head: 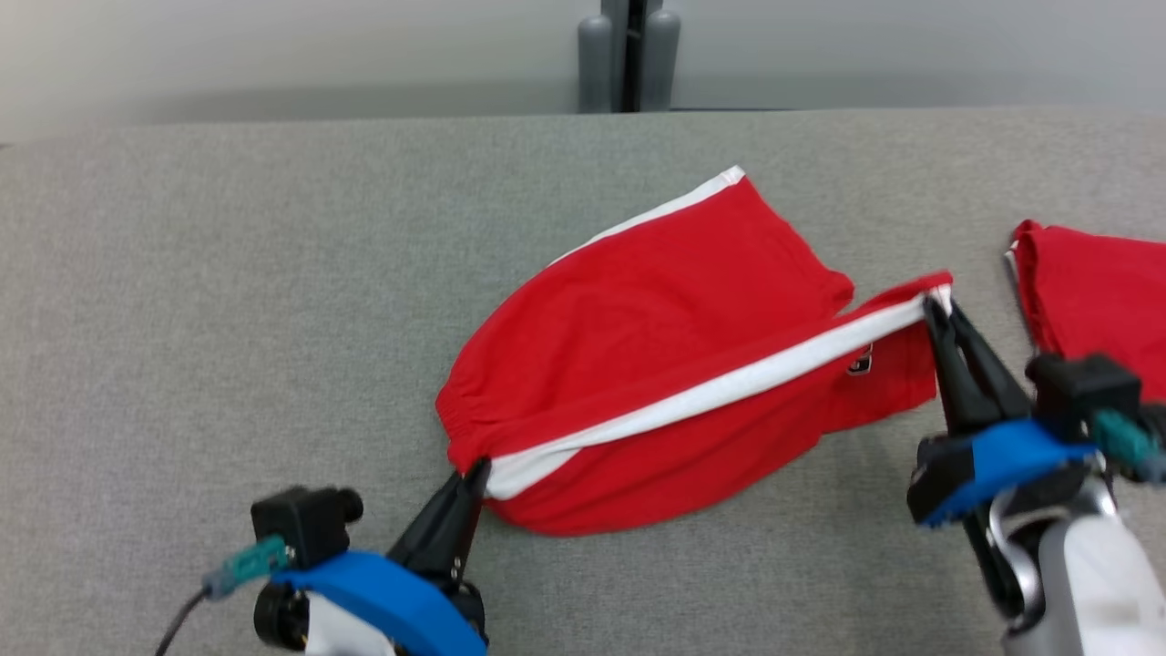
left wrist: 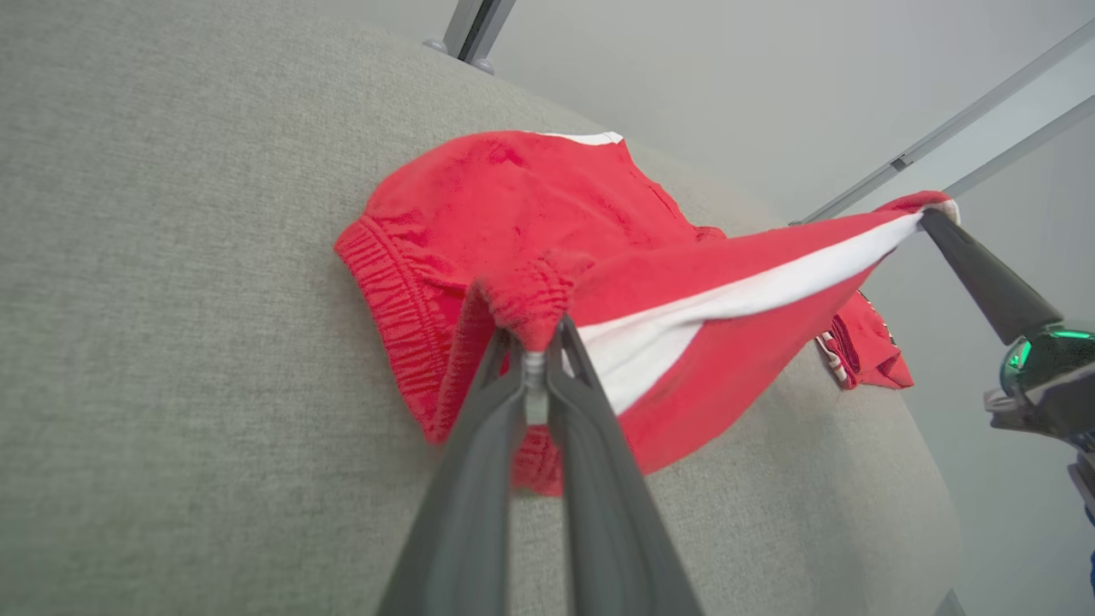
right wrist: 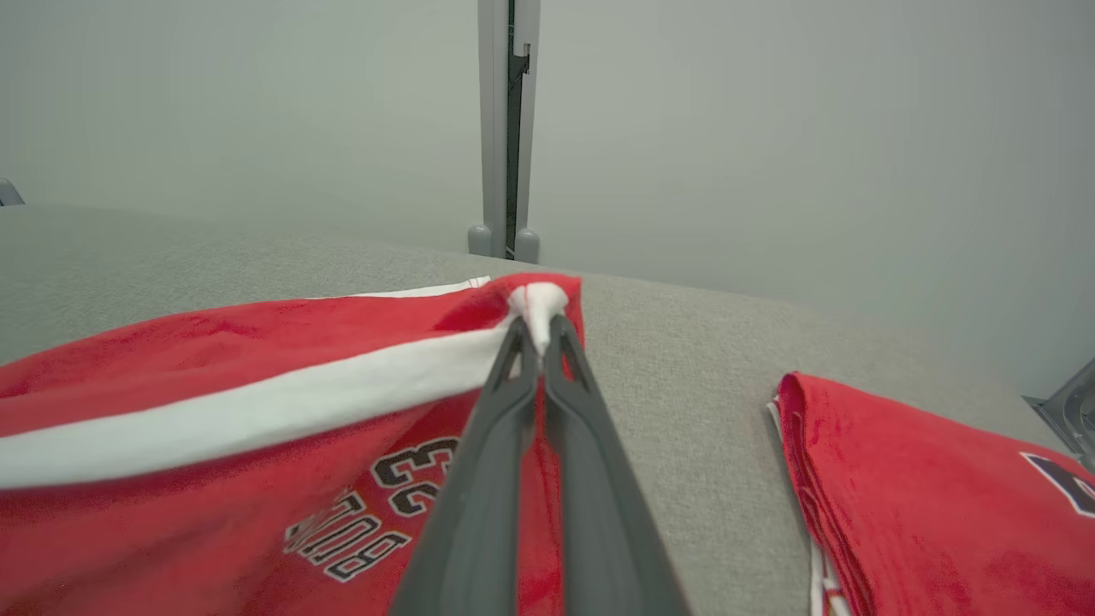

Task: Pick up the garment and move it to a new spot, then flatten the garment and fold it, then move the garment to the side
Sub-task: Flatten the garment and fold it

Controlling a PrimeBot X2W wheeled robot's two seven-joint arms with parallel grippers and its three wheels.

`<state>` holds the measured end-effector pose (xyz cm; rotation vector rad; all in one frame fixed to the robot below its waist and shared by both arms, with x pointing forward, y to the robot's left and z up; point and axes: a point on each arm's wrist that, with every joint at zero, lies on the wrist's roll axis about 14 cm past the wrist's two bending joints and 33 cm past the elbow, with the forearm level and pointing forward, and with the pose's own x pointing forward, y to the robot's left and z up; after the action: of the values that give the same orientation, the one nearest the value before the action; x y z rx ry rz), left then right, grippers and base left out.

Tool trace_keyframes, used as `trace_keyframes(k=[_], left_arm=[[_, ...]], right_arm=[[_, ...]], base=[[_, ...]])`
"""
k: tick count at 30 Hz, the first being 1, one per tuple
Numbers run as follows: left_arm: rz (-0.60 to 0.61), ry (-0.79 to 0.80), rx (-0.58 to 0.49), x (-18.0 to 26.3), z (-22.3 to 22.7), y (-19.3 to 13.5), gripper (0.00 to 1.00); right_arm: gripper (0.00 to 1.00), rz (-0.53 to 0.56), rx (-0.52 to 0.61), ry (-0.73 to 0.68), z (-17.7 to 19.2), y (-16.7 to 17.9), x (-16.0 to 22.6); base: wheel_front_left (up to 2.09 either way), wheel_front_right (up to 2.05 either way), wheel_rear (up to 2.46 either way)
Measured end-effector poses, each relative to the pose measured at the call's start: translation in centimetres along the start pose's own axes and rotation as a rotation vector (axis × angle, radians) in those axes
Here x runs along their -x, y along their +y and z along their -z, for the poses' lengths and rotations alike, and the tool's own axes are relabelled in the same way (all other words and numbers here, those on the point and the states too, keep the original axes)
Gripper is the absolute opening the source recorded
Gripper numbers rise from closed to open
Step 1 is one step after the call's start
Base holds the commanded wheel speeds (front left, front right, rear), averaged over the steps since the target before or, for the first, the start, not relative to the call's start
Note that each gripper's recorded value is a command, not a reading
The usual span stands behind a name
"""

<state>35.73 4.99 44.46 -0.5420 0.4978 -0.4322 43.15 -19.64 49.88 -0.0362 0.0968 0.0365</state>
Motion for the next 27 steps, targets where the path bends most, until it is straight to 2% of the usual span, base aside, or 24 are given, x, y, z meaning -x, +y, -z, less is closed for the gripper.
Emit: trace_keyframes(k=[8,16,17,18,19,20,21,22,27], left_arm=[[-0.057,0.055,0.010,-4.8,-2.7,3.8,0.00],[-0.130,0.100,0.052,-8.0,-3.4,7.0,0.00],[-0.138,0.104,0.055,-8.2,-3.3,7.3,0.00],[-0.144,0.108,0.060,-8.3,-3.1,7.5,0.00],[-0.151,0.112,0.064,-8.3,-2.9,7.7,0.00],[-0.151,0.111,0.070,-8.4,-2.8,7.7,0.05],[-0.151,0.108,0.075,-8.5,-2.8,7.7,0.36],[-0.149,0.098,0.078,-8.6,-3.0,7.6,1.00],[-0.142,0.052,0.076,-8.4,-3.7,7.2,1.00]], right_arm=[[0.00,-0.105,0.133,0.124,1.7,1.4,-8.5],[0.00,-0.171,0.153,0.239,4.7,3.7,-14.4],[0.03,-0.176,0.152,0.241,5.0,3.9,-14.9],[0.17,-0.180,0.151,0.243,5.2,4.1,-15.3],[0.39,-0.183,0.152,0.245,5.4,4.3,-15.5],[1.00,-0.185,0.152,0.235,5.4,4.4,-15.8],[1.00,-0.187,0.153,0.231,5.4,4.6,-16.1],[1.00,-0.188,0.152,0.217,5.3,4.7,-16.3],[1.00,-0.184,0.128,0.170,4.9,4.9,-16.4]], base=[[0.00,0.00,0.00],[0.00,0.00,0.00],[0.00,0.00,0.00],[0.00,0.00,0.00],[0.00,0.00,0.00],[0.00,0.00,0.00],[0.00,0.00,0.00],[0.00,0.00,0.00],[0.00,0.00,0.00]])
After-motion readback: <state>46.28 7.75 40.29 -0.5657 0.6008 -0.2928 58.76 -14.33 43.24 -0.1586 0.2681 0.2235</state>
